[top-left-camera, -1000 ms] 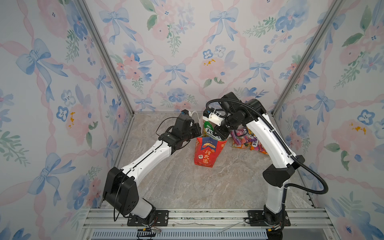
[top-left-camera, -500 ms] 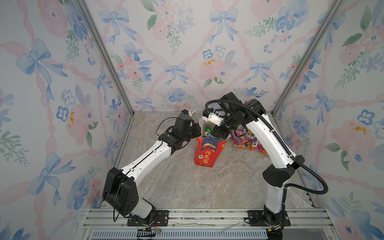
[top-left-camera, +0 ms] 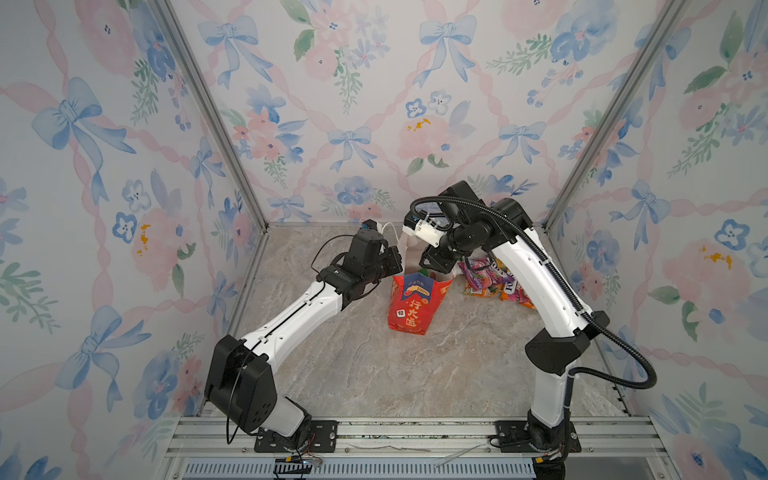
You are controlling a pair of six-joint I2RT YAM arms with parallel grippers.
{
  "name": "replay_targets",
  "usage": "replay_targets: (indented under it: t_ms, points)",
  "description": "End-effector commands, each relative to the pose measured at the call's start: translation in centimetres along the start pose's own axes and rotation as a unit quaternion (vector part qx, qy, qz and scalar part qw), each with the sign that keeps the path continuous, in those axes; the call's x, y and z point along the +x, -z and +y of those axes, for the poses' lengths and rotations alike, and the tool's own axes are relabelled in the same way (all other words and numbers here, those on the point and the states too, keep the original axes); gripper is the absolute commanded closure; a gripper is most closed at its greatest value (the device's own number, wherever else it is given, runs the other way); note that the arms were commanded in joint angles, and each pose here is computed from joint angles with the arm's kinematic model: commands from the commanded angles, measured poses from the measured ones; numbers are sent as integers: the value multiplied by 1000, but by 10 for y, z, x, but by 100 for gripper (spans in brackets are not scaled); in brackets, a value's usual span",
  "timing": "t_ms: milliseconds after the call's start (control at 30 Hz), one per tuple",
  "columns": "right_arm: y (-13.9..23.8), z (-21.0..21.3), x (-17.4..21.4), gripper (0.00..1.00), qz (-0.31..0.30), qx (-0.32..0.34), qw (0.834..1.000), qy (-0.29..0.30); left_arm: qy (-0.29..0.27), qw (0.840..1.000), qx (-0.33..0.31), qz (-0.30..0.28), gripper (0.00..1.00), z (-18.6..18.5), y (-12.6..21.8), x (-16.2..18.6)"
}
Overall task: Place the snacks into the paper bag
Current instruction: 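Move the right gripper away from the bag toward the purple Fox's Berries packet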
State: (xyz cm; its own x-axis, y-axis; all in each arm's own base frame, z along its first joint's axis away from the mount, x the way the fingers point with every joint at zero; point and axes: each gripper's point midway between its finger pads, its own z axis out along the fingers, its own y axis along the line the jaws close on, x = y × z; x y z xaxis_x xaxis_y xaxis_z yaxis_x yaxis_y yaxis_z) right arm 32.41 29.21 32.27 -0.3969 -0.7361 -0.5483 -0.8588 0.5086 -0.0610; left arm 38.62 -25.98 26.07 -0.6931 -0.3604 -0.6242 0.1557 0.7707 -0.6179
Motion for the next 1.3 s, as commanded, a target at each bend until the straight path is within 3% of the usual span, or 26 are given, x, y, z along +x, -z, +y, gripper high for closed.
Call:
replay_targets:
  t_ms: [0,500,667,933,1267]
  points:
    - [31,11,-17,58,-56,-6,998,-8,-9,1000,-3,8,100,3,4,7]
    - [102,23,-20,33,-157,-17,987,-43,-11,1000,0,5,100,2,5,3]
    - [137,10,-10,25,-211,-4,973,-91,-11,1000,0,7,100,2,5,4]
    - [185,-41,23,20,-340,-11,908,-244,-13,1000,4,9,100,1,6,5]
    - [167,-121,100,16,-371,-6,810,-453,-10,1000,0,2,100,3,11,3]
